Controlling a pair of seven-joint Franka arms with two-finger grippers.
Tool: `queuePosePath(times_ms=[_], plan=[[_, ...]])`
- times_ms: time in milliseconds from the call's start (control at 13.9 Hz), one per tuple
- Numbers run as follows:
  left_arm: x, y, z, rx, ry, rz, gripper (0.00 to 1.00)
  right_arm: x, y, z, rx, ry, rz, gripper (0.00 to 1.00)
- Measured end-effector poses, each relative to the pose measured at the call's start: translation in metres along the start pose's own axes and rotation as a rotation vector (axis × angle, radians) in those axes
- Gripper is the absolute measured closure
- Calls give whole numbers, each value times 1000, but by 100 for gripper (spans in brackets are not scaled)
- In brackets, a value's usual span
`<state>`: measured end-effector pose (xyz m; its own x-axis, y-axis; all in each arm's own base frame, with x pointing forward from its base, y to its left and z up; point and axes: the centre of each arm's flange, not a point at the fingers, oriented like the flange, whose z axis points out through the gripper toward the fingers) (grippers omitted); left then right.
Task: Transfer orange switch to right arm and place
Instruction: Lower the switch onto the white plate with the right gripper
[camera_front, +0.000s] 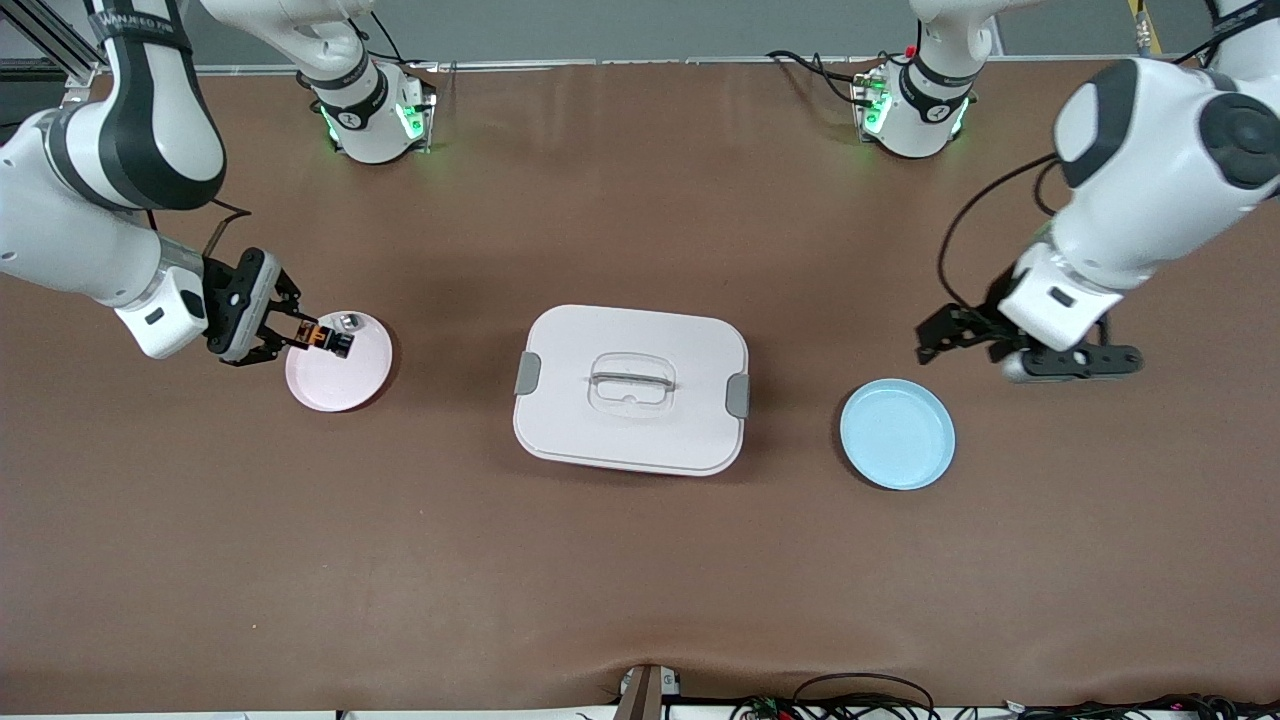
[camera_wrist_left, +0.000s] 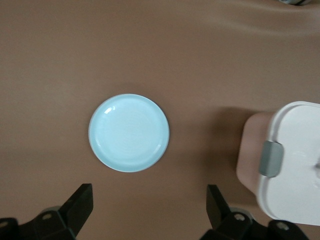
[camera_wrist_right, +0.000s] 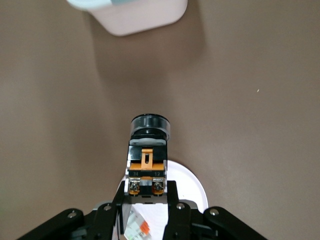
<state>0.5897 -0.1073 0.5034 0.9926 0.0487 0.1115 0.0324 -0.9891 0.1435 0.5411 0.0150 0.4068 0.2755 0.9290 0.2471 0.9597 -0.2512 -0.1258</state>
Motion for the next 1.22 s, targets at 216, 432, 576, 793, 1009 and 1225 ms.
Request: queuePosePath(times_ms=[216, 432, 576, 793, 1009, 1225], plan=[[10, -26, -16, 31, 37, 14, 0, -36, 1, 24, -34, 66, -76, 67], [14, -36, -30, 41, 58, -1, 0, -73, 5, 42, -46, 124, -137, 67], [14, -42, -38, 46, 52, -10, 0, -87, 8, 52, -47, 138, -156, 67], [16, -42, -51, 46, 57, -12, 0, -101, 10, 75, -64, 195, -192, 67], [17, -42, -63, 46, 67, -14, 0, -129, 13, 111, -72, 269, -228, 67], [16, -53, -81, 56, 51, -33, 0, -163, 15, 150, -83, 318, -249, 67]])
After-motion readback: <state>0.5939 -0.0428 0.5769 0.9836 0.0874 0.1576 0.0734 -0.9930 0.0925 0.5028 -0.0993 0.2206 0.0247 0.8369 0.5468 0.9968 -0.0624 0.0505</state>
